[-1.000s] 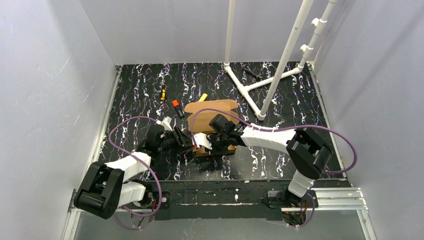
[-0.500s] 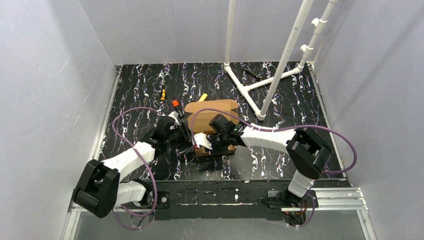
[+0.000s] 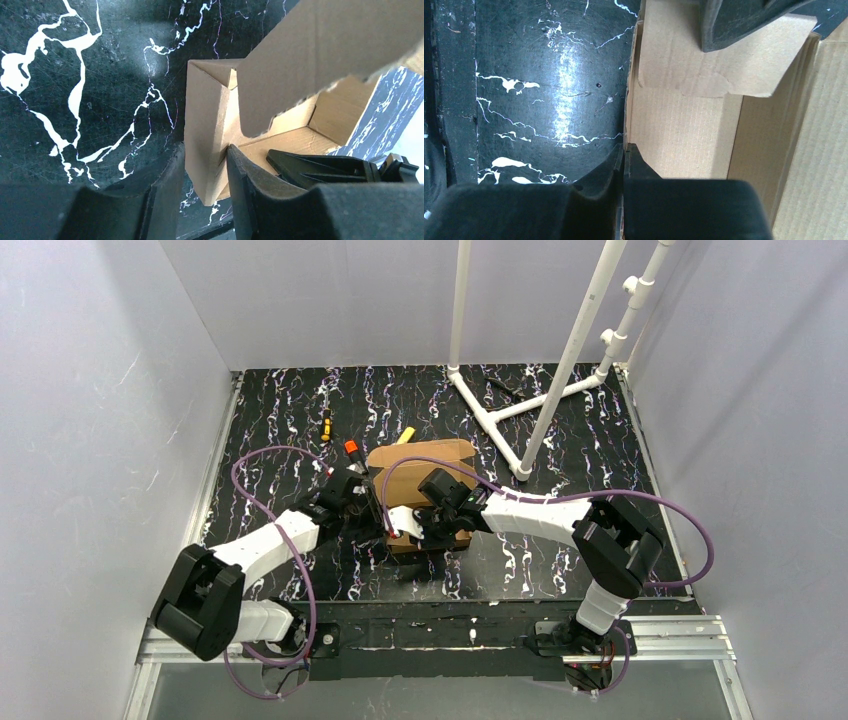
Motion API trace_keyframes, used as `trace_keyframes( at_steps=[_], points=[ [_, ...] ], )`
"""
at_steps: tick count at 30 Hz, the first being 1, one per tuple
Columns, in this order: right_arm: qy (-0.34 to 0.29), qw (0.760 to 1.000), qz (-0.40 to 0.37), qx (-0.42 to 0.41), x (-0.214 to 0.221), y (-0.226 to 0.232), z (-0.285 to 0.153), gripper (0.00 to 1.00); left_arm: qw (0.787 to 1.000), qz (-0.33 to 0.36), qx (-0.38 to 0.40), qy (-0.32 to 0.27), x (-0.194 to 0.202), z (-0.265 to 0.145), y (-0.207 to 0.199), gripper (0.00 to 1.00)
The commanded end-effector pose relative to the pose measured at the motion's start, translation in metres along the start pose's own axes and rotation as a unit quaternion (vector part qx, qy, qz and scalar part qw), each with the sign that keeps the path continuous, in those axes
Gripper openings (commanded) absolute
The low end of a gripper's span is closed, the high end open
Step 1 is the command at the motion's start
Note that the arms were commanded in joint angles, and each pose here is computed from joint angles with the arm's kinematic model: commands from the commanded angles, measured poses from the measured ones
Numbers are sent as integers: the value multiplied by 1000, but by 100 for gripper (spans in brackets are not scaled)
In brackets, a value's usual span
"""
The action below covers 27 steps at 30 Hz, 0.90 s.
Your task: Fold the paper box
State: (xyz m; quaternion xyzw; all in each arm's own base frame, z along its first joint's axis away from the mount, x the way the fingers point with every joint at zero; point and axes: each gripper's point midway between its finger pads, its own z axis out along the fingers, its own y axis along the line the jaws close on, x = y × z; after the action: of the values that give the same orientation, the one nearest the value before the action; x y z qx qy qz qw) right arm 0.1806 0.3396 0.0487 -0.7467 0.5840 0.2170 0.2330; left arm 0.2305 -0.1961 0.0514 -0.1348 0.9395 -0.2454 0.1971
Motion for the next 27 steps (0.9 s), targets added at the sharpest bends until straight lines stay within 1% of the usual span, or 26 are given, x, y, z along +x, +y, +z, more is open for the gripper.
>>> trace_keyframes(
  at_steps=[1,10,13,16,20,23,27],
  points=[
    [-6,1000,9,-10,-3,1,3,5,1000,12,-20,-3,-3,-2,-1,34],
    [-14,1000,12,-14,-8,2,2,7,999,13,-43,-5,-2,5,0,25],
    [-21,999,18,-21,-11,5,2,10,998,26,-56,-8,-3,5,0,17],
    [-28,999,19,-27,-16,6,-1,22,995,43,-87,-19,-8,5,6,10],
    [-49,998,19,-42,-27,8,-17,41,991,62,-112,-32,-13,1,9,0],
    [-71,996,13,-54,-32,7,-36,52,987,82,-134,-46,-19,-4,13,0],
    [-115,989,-2,-90,-37,15,-70,61,976,116,-171,-66,-29,-15,17,0]
  ],
)
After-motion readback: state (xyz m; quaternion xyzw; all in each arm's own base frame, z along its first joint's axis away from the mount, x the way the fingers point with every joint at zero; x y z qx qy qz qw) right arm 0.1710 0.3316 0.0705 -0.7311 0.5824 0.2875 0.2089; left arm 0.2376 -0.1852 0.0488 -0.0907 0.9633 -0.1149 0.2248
